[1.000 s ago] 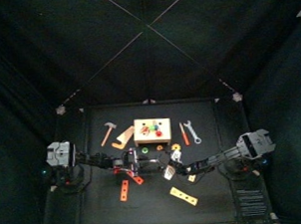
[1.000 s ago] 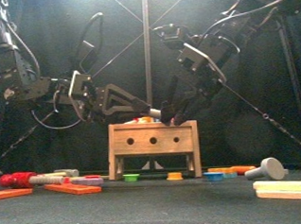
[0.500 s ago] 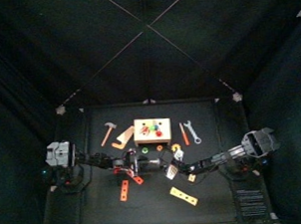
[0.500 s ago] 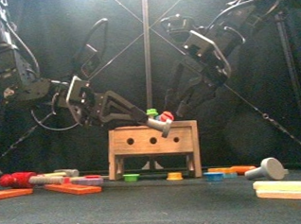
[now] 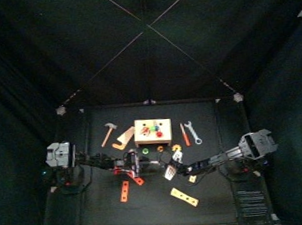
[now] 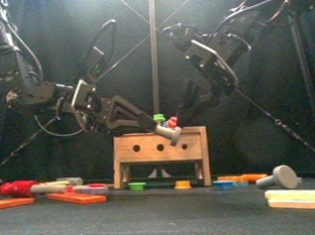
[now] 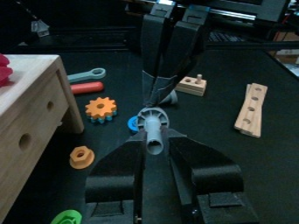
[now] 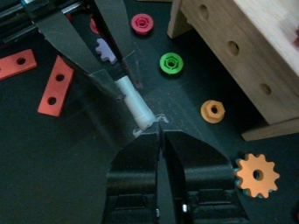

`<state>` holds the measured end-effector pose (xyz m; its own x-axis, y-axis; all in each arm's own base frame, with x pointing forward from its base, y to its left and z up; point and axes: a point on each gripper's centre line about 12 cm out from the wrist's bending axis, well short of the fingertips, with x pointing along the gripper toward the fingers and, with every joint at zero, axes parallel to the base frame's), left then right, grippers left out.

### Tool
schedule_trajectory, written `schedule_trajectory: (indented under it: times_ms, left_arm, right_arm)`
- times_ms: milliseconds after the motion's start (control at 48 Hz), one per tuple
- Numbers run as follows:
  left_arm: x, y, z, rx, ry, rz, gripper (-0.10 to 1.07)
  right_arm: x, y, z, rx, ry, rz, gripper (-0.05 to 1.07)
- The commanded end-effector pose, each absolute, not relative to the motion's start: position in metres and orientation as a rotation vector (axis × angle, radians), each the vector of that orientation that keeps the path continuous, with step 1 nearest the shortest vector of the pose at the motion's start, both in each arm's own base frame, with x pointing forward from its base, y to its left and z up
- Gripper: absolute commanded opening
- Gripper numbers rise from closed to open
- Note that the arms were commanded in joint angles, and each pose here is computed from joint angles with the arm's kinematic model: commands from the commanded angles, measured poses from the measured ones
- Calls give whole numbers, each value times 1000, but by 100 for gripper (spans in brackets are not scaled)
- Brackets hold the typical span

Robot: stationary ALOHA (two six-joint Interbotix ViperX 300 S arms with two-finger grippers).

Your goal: Stand nail upright

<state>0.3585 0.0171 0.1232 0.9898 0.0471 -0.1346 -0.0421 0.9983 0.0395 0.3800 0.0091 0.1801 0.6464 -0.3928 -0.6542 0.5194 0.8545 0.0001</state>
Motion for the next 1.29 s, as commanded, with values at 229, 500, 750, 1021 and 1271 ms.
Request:
schedule_trajectory:
  times_ms: [229,500,750,1021,1271]
  left_arm:
    - [364,19,137,38,88,50,58]
    - [364,18,138,39,85,49,58]
    - [365,19,136,37,90,50,58]
    - [367,19,140,38,78,49,58]
    - [368,19,139,37,79,50,58]
  right_arm:
    - [388,8,194,205,655,-517,38]
    - [390,9,181,212,688,-522,38]
    - [394,10,177,220,693,-513,38]
    - [406,10,171,227,699,-489,38]
    - [411,5,168,229,699,-499,38]
